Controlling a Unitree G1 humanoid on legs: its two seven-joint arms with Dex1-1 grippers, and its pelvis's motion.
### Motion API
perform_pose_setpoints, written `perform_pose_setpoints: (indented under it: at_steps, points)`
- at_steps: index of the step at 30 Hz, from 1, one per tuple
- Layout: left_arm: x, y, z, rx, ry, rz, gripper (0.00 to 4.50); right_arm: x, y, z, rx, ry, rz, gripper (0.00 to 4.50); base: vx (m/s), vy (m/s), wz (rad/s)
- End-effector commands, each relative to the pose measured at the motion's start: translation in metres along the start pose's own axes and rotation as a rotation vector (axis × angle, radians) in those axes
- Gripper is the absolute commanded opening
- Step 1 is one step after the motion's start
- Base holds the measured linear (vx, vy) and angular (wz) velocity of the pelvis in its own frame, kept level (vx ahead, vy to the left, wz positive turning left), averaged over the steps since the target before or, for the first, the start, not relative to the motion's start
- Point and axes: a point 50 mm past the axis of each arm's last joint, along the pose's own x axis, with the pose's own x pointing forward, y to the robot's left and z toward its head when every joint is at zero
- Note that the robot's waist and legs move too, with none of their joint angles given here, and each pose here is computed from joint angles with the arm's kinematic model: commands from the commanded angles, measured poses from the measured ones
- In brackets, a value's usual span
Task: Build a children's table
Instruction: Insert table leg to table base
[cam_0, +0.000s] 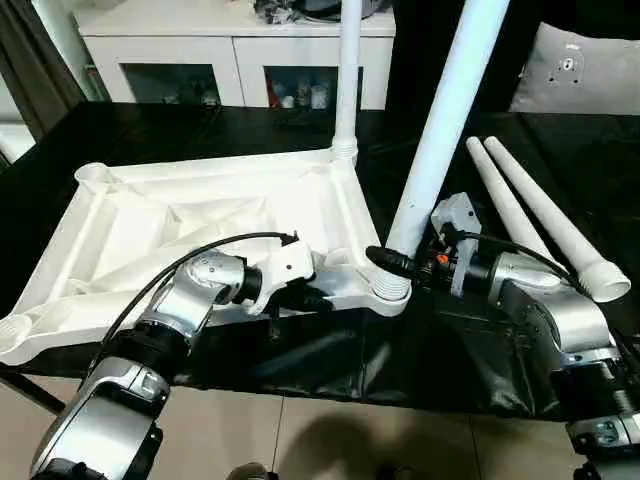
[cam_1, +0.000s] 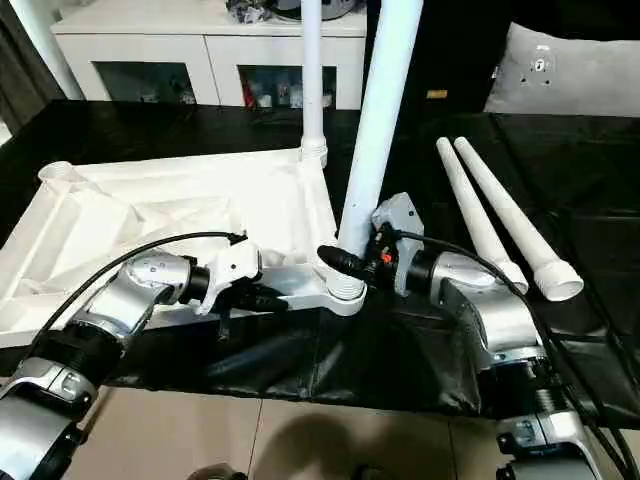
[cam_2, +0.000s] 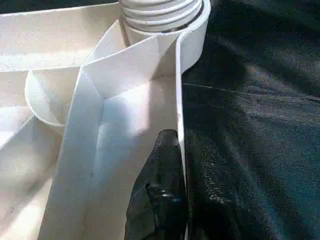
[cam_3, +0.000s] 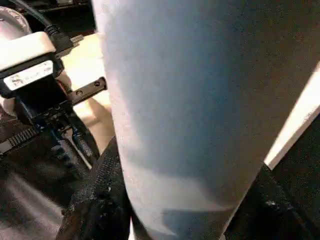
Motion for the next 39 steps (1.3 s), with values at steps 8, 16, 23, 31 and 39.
perform_pose_setpoints:
  at_steps: [8,16,23,31,39]
  points:
    - [-0.003,0.011,0.017,0.06,-0.065,0.066,0.0,0.001,-0.007,-0.003,0.004,0.037,-0.004,1.9,0.0,0.0,0.0]
    - [-0.003,0.011,0.016,0.063,-0.06,0.062,0.0,0.005,-0.008,0.001,-0.009,0.045,0.031,1.9,0.0,0.0,0.0]
    - [-0.004,0.012,0.015,0.063,-0.058,0.061,0.0,0.003,-0.009,0.0,-0.008,0.053,0.041,1.9,0.0,0.0,0.0]
    - [-0.002,0.01,0.017,0.066,-0.067,0.042,0.0,0.007,-0.014,-0.003,0.037,0.03,0.017,1.9,0.0,0.0,0.0]
    - [-0.002,0.009,0.018,0.058,-0.081,0.036,0.0,0.002,-0.022,-0.014,0.177,-0.032,-0.06,1.9,0.0,0.0,0.0]
